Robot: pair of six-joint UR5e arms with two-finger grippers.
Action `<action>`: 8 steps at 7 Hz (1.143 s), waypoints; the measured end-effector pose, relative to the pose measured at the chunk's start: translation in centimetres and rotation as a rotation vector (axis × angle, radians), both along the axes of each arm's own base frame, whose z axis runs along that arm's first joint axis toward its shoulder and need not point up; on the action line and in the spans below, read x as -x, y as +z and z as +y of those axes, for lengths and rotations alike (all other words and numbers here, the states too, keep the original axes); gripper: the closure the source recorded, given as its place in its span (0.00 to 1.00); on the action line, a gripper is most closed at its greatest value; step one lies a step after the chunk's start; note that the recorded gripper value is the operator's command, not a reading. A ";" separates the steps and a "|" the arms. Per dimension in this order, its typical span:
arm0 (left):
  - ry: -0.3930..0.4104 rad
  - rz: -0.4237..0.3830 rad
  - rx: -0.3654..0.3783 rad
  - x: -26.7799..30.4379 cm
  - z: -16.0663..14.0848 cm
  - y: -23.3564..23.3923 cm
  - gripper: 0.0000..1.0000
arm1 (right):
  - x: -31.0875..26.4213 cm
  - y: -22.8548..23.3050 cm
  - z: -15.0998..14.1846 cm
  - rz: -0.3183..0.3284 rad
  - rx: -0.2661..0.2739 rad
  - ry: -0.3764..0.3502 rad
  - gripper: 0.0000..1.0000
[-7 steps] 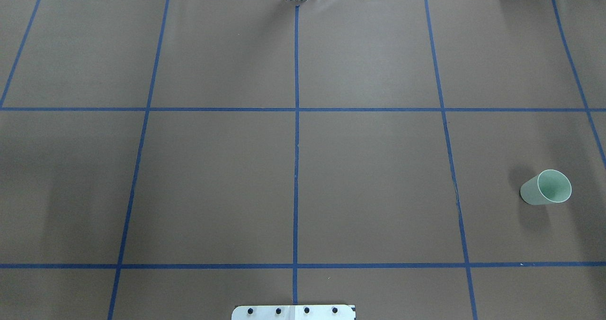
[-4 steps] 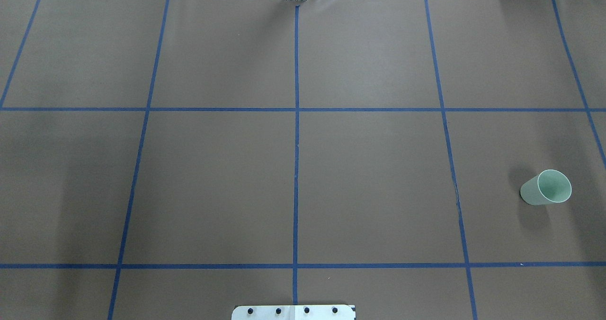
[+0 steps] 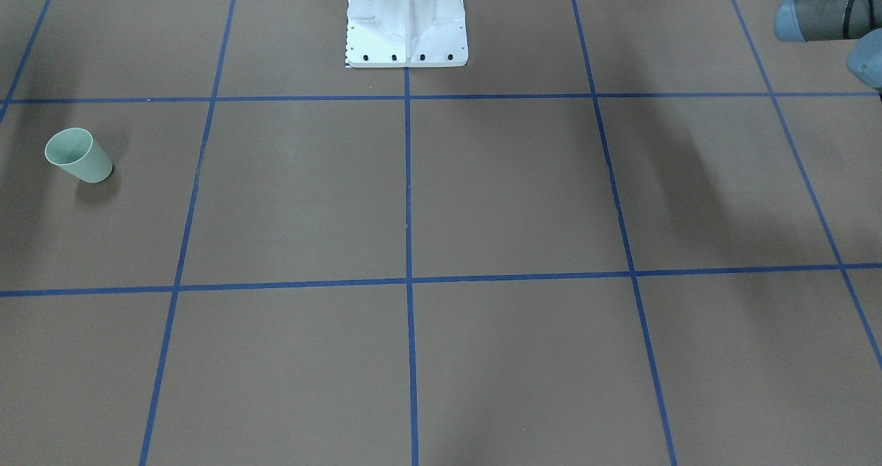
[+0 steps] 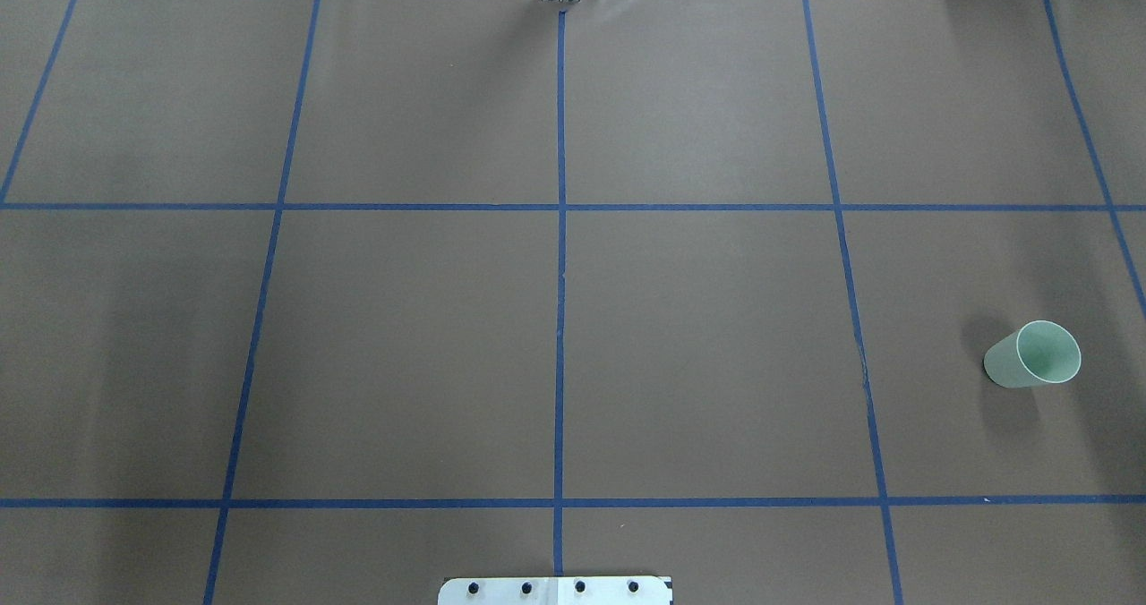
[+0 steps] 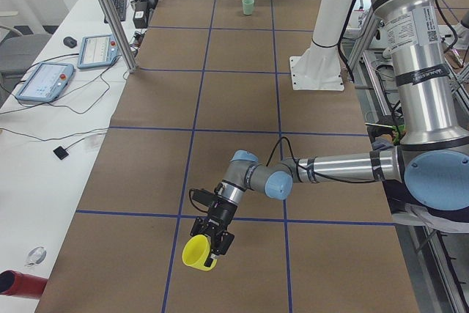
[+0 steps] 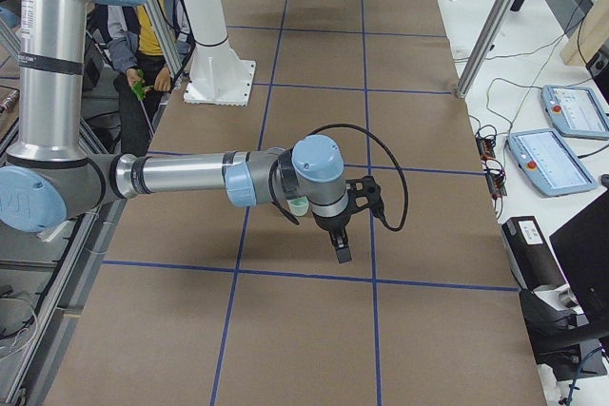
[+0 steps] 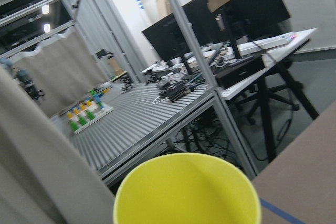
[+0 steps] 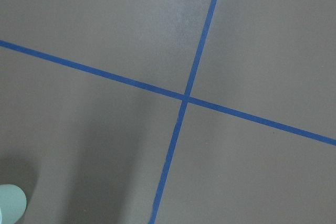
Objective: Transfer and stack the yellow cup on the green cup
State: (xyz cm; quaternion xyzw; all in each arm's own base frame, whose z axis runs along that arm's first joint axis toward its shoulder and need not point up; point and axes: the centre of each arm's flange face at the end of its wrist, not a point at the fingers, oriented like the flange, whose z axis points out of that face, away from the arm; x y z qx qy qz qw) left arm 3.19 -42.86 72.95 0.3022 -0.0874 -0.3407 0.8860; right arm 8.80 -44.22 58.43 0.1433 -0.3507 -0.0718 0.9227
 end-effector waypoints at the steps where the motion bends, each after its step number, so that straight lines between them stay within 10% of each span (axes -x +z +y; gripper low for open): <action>1: 0.117 0.014 -0.081 0.1 -0.9 -0.9 0.86 | 0.0 -0.2 -0.2 -0.003 0.002 0.006 0.00; 8: 0.660 0.277 -0.649 -4.6 -3.0 -16.1 0.89 | 0.4 -2.8 -2.0 -0.090 0.008 0.041 0.00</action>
